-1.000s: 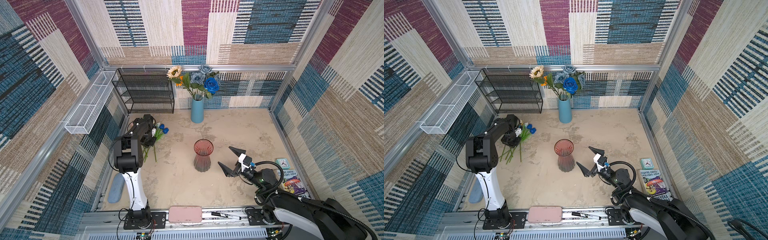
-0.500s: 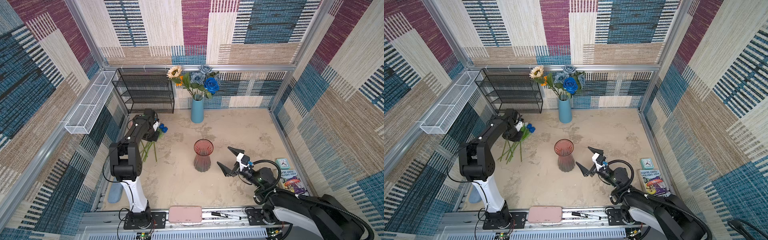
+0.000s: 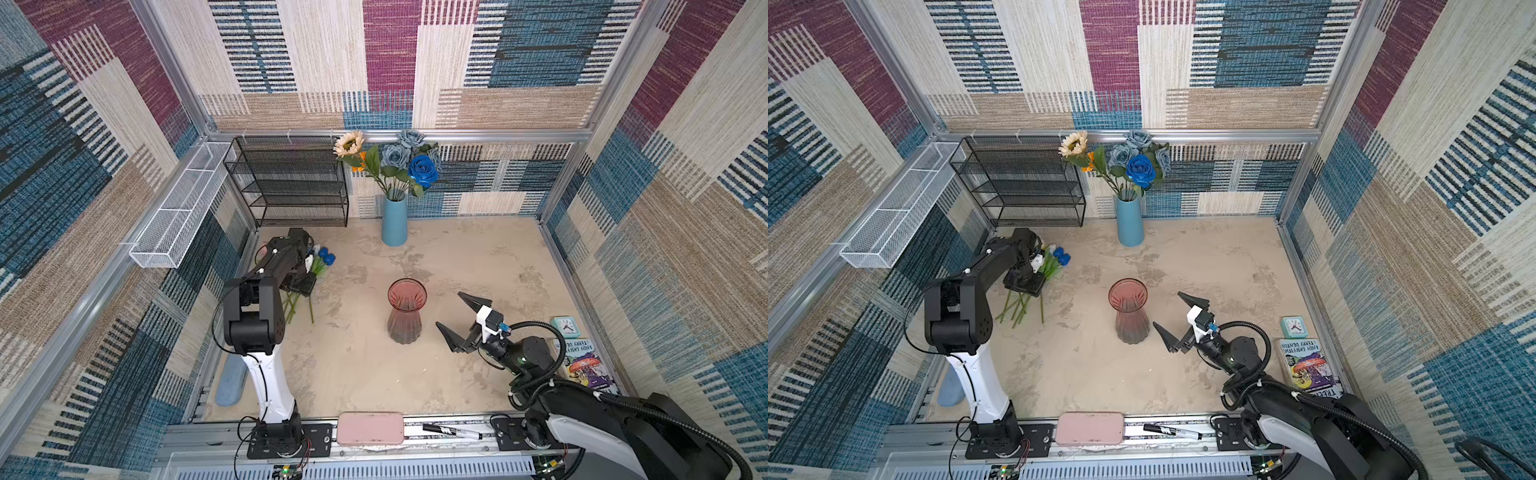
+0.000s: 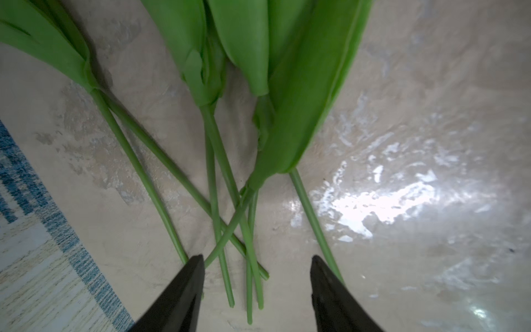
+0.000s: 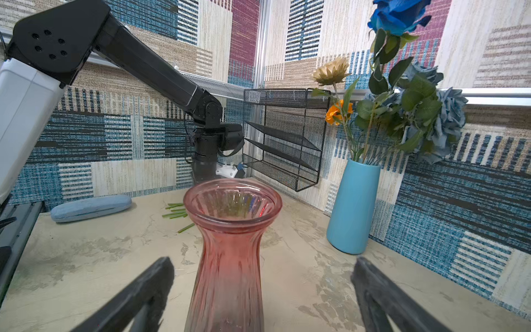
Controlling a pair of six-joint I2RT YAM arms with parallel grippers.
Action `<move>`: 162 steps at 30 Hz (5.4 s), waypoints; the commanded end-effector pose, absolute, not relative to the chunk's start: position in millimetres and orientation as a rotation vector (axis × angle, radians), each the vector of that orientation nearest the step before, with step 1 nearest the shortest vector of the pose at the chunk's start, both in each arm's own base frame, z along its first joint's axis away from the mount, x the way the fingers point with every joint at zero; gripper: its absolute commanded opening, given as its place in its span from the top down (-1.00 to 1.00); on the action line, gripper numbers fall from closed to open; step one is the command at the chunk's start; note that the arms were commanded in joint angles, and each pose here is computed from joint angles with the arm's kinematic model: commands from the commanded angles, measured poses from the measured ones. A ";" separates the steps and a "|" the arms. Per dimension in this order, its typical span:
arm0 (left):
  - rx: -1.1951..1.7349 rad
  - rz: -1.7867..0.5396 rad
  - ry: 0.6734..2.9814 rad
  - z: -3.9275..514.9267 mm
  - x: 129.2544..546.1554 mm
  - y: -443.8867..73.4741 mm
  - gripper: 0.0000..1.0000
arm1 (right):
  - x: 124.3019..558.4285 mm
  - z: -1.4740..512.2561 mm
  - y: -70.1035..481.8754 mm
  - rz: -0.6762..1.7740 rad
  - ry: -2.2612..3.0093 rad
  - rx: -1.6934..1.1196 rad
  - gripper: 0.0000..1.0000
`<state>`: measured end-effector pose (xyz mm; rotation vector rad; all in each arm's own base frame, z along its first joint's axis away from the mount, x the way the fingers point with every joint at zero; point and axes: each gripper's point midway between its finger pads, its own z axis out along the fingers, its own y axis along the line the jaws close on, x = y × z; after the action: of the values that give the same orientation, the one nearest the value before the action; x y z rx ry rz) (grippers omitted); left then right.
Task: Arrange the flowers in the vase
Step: 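Close the left gripper on a blue tulip stem, then lift the blue tulip upright and carry it over the pink vase with the left gripper, then lower the blue tulip stem into the pink vase and open the left gripper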
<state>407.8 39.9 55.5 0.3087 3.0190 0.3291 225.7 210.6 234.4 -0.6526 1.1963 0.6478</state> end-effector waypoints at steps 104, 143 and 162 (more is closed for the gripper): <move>0.684 -0.893 1.314 397.3 285.9 -280.1 1.00 | 224.3 255.2 184.6 0.585 1.141 -0.513 -1.00; 0.756 -0.712 1.564 258.3 279.6 -280.8 0.29 | 227.7 249.5 186.8 0.583 1.160 -0.519 -1.00; 0.198 -0.168 1.981 213.3 375.3 -103.7 -0.28 | 226.2 249.5 186.0 0.585 1.156 -0.518 -1.00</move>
<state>364.6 -132.0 230.3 0.3248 1.8685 -0.2451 228.2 188.0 242.4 -0.5297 1.1867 0.5881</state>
